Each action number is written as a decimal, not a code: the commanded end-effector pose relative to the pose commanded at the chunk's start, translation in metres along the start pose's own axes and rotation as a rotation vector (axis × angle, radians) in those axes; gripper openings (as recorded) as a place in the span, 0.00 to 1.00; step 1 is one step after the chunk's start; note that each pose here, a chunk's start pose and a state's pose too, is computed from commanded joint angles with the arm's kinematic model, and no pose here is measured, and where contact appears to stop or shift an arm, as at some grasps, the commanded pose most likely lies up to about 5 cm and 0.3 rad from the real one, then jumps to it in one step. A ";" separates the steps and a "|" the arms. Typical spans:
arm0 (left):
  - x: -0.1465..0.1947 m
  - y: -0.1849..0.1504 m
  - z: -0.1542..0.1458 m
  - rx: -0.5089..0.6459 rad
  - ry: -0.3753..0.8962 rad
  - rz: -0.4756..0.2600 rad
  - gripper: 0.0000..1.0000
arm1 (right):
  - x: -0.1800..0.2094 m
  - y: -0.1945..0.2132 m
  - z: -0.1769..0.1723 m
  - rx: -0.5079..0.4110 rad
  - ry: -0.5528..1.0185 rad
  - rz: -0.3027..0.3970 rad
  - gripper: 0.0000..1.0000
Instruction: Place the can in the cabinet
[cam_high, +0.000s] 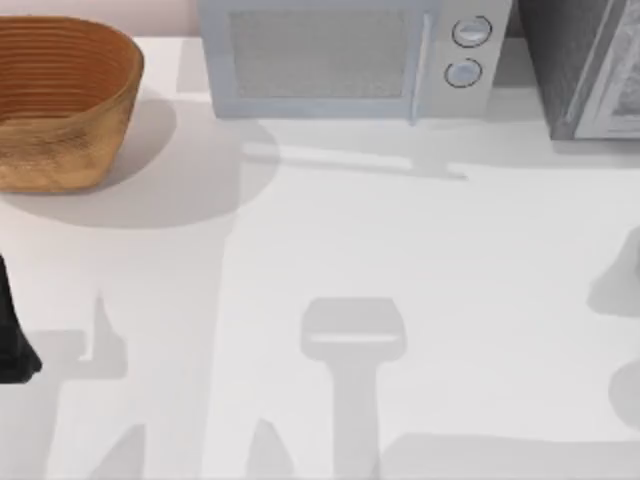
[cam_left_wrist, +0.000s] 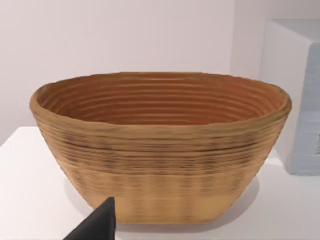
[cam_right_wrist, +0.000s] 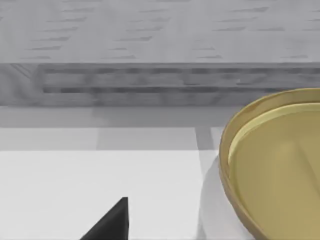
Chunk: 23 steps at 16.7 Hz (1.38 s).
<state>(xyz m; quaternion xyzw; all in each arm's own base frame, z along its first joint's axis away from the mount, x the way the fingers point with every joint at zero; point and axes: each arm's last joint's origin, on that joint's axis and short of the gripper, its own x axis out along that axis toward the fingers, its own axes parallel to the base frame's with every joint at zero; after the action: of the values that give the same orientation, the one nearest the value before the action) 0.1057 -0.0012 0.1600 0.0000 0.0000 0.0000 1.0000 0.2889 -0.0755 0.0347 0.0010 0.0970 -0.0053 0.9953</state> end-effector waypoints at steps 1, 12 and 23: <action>0.000 0.000 0.000 0.000 0.000 0.000 1.00 | 0.000 0.000 0.000 0.000 0.000 0.000 0.70; 0.000 0.000 0.000 0.000 0.000 0.000 1.00 | 0.000 0.000 0.000 0.000 0.000 0.000 0.00; 0.000 0.000 0.000 0.000 0.000 0.000 1.00 | 0.002 -0.002 0.014 -0.003 -0.010 -0.006 0.00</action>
<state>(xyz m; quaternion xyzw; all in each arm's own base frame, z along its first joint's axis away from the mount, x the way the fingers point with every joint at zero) 0.1057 -0.0012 0.1600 0.0000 0.0000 0.0000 1.0000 0.2937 -0.0779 0.0485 -0.0008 0.0922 -0.0080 0.9957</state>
